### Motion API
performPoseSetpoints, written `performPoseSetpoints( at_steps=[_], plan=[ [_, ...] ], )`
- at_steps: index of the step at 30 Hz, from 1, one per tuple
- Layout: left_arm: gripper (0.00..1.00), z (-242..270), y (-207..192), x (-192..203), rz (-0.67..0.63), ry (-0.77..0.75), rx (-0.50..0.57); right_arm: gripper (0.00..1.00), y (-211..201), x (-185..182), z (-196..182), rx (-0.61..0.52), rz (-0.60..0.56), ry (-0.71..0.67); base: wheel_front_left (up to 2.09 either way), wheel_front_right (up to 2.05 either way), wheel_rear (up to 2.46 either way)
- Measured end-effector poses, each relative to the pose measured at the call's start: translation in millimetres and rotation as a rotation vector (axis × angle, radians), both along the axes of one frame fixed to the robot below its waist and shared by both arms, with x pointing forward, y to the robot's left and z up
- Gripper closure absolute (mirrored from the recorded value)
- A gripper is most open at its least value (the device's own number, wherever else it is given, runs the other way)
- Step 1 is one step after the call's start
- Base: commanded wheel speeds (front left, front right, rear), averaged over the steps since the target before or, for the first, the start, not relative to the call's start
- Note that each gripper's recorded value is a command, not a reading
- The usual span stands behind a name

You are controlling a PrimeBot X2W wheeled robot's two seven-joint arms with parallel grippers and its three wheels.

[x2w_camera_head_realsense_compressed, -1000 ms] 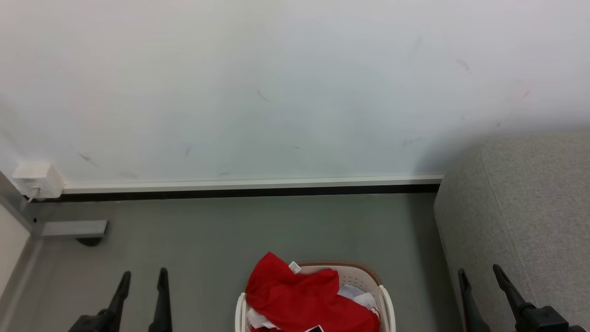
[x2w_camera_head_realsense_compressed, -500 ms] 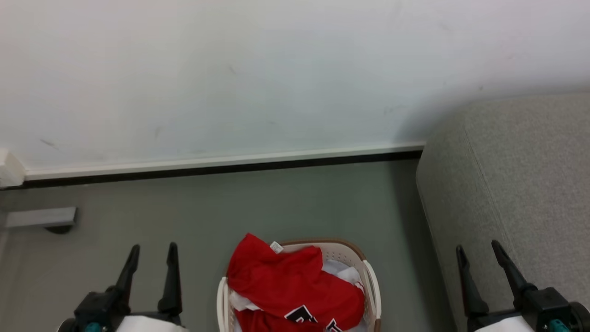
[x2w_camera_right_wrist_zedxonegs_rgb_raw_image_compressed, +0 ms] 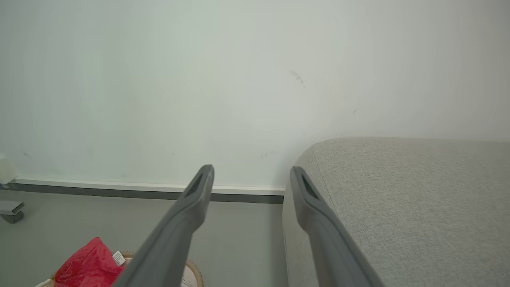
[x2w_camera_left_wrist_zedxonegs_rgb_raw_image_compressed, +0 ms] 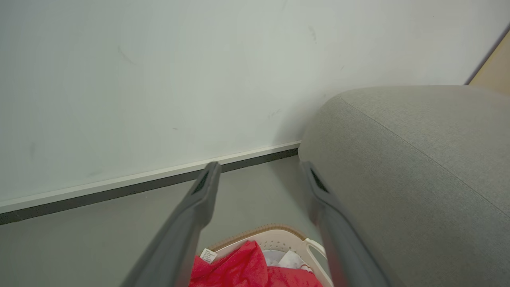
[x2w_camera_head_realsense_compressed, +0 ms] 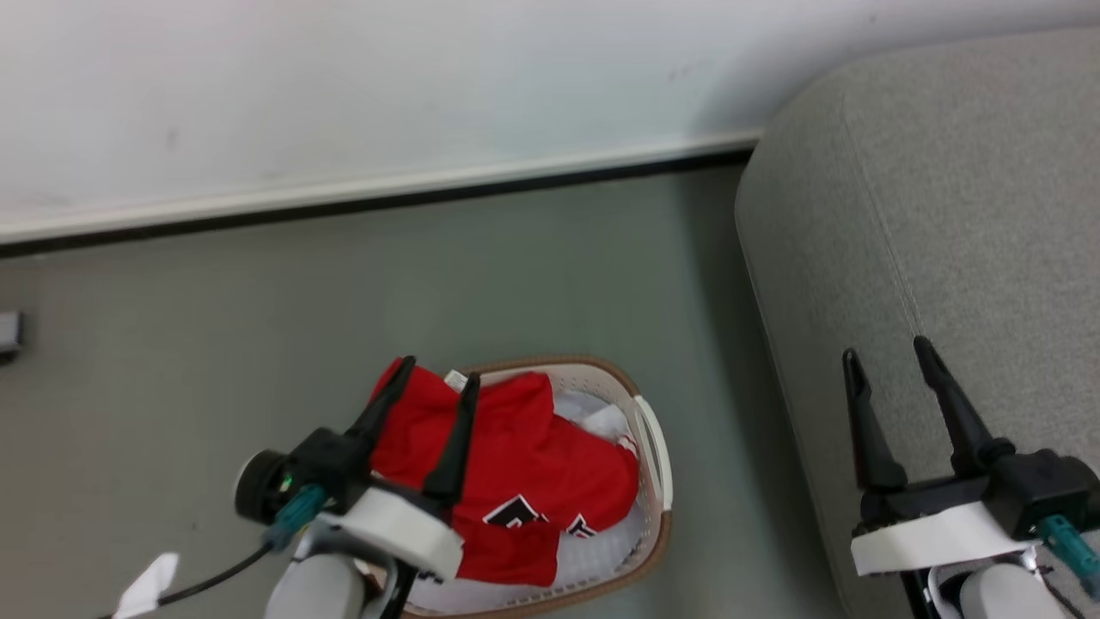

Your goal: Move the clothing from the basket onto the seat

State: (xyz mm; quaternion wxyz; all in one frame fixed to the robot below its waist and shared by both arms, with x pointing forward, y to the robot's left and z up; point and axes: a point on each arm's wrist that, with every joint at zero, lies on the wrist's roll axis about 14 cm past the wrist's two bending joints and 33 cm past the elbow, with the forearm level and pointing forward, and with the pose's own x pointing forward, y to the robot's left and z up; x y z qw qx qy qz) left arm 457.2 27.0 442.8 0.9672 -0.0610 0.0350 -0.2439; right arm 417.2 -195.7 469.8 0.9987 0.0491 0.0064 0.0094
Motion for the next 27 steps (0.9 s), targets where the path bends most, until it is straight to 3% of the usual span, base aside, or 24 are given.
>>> performPoseSetpoints(
  at_steps=[6, 12, 20, 27],
  plan=[
    [0.0, -47, -50, 8, -0.187, 0.099, 0.026, 0.0, -13, 18, -13, 0.0, -0.032, 0.02, 0.0, 0.0, 0.0],
    [0.0, -119, -78, -8, -0.376, 0.26, 0.119, 0.0, -17, 37, -34, -0.011, -0.034, 0.053, 0.0, 0.0, 0.0],
    [0.0, -193, -76, -22, -0.52, 0.438, 0.244, 0.0, -18, 54, -63, -0.022, -0.029, 0.097, 0.0, 0.0, 0.0],
    [0.0, -231, -42, -12, -0.479, 0.545, 0.341, 0.0, -14, 61, -73, -0.012, -0.017, 0.108, 0.0, 0.0, 0.0]
  ],
)
